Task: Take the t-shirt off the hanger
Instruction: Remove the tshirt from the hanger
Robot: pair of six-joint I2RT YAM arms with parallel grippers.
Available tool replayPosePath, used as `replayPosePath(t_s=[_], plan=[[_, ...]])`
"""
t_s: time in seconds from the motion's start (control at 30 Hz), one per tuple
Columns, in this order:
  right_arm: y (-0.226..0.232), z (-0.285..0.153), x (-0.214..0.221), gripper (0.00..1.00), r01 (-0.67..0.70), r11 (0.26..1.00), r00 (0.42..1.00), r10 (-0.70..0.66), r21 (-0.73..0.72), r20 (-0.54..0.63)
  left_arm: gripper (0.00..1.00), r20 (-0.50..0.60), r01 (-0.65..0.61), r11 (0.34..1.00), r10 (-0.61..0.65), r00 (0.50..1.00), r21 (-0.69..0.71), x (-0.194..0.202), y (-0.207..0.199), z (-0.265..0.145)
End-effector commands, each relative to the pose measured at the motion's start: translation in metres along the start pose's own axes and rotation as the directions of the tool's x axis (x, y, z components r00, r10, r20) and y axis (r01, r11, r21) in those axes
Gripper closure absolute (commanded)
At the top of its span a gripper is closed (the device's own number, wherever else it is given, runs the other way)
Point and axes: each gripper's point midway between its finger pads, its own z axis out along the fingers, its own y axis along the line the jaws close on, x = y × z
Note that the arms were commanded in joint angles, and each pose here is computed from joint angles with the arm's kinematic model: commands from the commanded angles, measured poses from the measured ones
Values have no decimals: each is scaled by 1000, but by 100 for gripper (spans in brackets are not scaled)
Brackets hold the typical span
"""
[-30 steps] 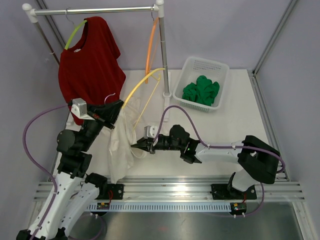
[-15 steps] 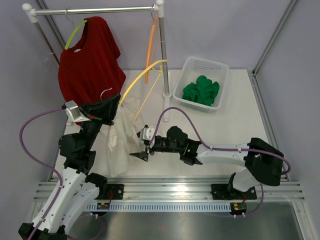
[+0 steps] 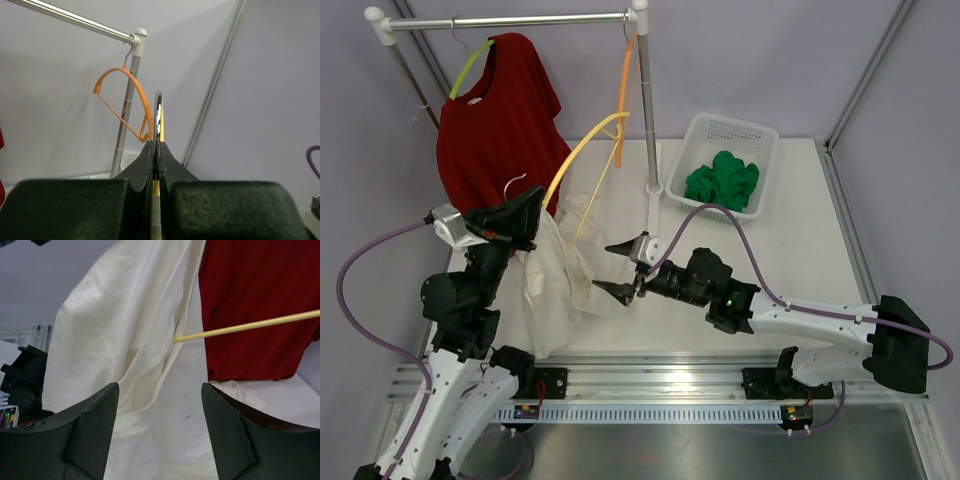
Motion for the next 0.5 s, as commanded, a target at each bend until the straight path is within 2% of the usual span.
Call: replayPosePath(t_s=[0.0,0.37,0.47], plan=[[-8,6,-40,26,-19,1000,998,17,25,66,100,91,-28,1000,29,995,-12,-32,-4,2],[-23,71,-58,44,11,998,994,-17,56,106,100,85,-36,999,37,996,-17,-27,-1,0],[-22,84,-54,44,16,999,994,-20,44,104,100,80,-38,999,40,996,-19,-23,0,0]])
